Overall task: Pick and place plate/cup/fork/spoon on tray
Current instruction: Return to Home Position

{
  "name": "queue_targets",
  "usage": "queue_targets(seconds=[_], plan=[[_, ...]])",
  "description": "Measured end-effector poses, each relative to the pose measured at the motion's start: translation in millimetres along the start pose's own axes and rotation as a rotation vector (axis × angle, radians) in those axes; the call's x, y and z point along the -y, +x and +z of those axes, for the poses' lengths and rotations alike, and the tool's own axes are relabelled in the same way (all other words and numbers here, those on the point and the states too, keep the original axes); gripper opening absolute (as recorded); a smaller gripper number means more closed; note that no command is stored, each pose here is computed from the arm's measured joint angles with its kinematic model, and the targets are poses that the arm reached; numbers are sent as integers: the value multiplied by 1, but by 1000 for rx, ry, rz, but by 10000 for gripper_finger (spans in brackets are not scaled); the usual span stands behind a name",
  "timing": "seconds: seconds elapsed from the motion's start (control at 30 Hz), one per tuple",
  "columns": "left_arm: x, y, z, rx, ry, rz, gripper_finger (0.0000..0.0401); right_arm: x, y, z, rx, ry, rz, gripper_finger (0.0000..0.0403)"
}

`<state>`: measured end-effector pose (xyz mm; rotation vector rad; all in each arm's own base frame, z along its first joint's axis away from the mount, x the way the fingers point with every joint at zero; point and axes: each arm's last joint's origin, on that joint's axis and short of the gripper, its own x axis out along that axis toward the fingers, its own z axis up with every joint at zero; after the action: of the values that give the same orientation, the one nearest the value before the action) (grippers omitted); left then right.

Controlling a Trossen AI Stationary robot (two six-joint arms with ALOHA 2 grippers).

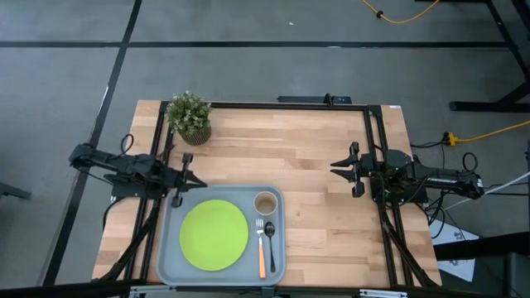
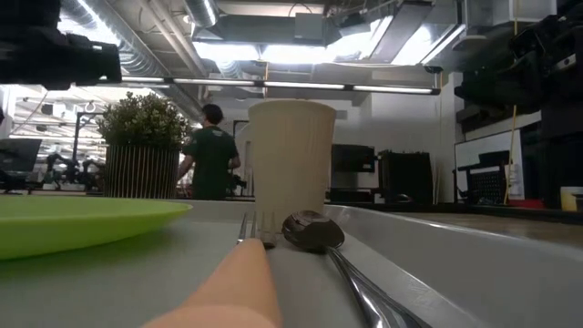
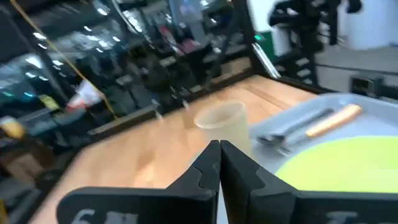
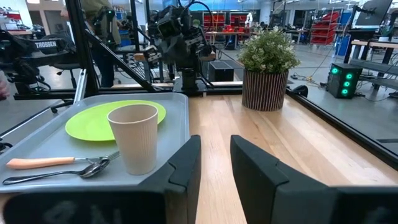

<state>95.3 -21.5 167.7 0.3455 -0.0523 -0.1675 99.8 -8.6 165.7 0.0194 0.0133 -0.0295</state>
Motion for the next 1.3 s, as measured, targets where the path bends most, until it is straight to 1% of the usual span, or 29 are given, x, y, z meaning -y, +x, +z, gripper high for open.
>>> queue_targets(seconds=[0.03,0.1,0.2,0.4,0.53,0.7,0.77,0.9,1.17,1.3], plan=[[0,0,-1,-7,-15,-18,2,0,0,0,0,0,0,92],[-2,1,-2,-14,-88,-13,6,0,0,0,-1,0,0,92],[-7,1,-4,-31,-214,47,13,0,0,0,0,0,0,92],[-18,0,-9,-53,-336,160,20,0,0,0,-1,0,0,92],[-18,2,-13,-99,-342,150,18,0,0,0,-1,0,0,92],[-16,7,-20,-192,-355,129,11,0,0,0,-1,0,0,92],[-15,8,-21,-201,-351,128,8,0,0,0,-1,0,0,92],[-16,6,-19,-177,-346,143,3,0,0,0,-1,0,0,92],[-19,-1,-8,-42,-335,171,5,0,0,0,-1,2,0,92],[-19,-2,-7,-36,-334,172,13,0,0,0,0,0,0,92]])
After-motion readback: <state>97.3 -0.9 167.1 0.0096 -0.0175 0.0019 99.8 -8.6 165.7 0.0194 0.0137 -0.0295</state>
